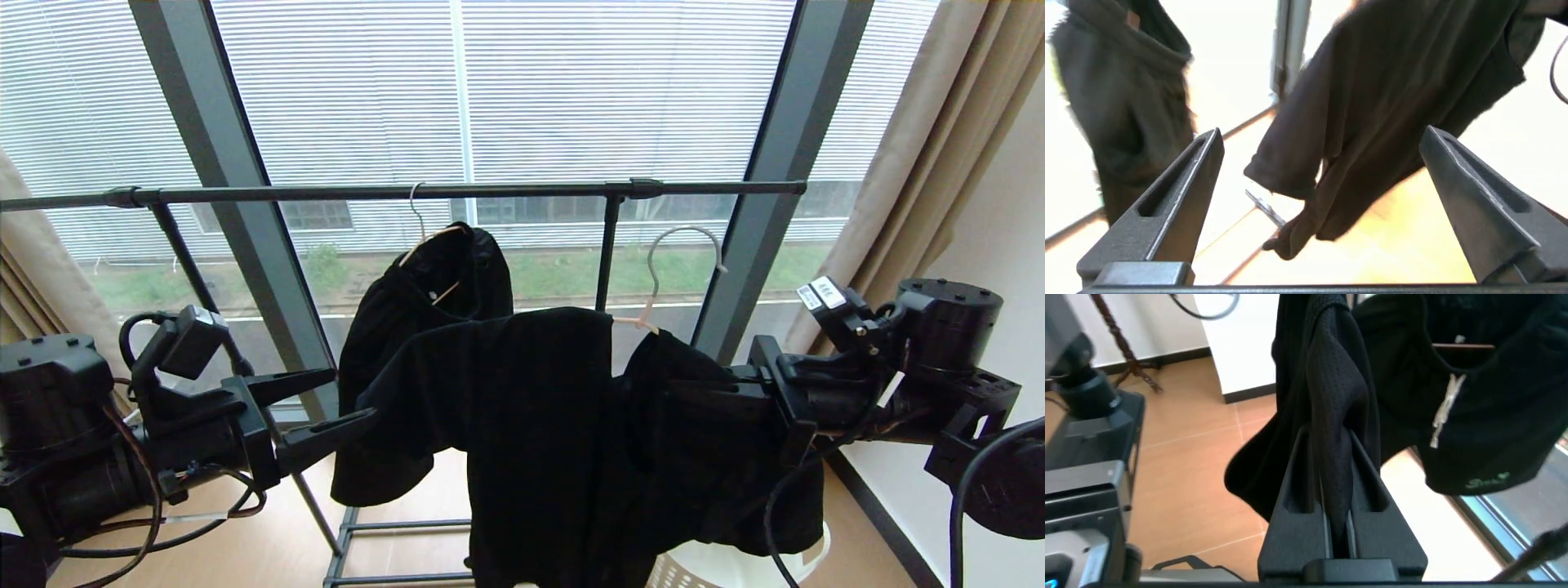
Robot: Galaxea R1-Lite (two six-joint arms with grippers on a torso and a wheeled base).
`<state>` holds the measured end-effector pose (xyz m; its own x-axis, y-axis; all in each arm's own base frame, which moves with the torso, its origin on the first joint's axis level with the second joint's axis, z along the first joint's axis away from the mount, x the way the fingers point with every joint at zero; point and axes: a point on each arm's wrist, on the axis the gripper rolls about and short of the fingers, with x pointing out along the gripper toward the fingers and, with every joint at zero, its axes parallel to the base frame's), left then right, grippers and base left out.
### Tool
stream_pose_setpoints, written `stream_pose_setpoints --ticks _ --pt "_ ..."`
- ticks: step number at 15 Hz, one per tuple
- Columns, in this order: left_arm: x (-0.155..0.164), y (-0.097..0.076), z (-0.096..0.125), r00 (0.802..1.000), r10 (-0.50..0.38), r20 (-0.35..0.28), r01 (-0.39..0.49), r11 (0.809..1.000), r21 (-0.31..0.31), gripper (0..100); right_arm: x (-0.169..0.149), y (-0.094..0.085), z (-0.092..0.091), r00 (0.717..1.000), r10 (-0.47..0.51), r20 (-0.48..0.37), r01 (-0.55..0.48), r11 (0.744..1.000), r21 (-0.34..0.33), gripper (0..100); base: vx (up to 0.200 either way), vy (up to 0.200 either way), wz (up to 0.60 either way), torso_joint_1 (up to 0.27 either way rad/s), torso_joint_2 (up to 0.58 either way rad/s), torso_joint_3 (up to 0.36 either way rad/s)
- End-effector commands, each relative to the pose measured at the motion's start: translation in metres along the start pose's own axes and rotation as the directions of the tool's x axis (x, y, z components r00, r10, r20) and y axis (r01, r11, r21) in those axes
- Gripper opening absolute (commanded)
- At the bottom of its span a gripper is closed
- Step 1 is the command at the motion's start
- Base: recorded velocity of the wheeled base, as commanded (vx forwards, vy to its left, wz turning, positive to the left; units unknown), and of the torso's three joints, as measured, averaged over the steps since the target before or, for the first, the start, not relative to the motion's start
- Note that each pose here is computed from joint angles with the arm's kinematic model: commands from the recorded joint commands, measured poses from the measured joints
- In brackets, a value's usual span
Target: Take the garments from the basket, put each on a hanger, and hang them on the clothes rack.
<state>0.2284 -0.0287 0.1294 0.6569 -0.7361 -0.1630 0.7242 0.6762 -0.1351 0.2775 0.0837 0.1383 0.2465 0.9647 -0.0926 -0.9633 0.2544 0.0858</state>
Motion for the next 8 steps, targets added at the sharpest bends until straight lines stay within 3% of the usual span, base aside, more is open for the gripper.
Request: stream_pose_setpoints --ticks 1,8 --pt "0.003 0.003 -0.005 1.0 -0.001 -0.017 0.001 1.0 -0.018 100 0.0 0.002 0.001 1.0 0.004 0.001 -0.004 1.0 -0.004 0 0.0 0.0 0.0 0.0 0.0 0.0" --pt "0.012 -0.003 -0.015 0.997 -0.046 -0.058 0.044 0.998 -0.04 100 0.001 0.017 0.005 1.0 0.031 0.004 -0.03 0.998 -0.049 0 0.0 0.0 0.0 0.0 0.0 0.0"
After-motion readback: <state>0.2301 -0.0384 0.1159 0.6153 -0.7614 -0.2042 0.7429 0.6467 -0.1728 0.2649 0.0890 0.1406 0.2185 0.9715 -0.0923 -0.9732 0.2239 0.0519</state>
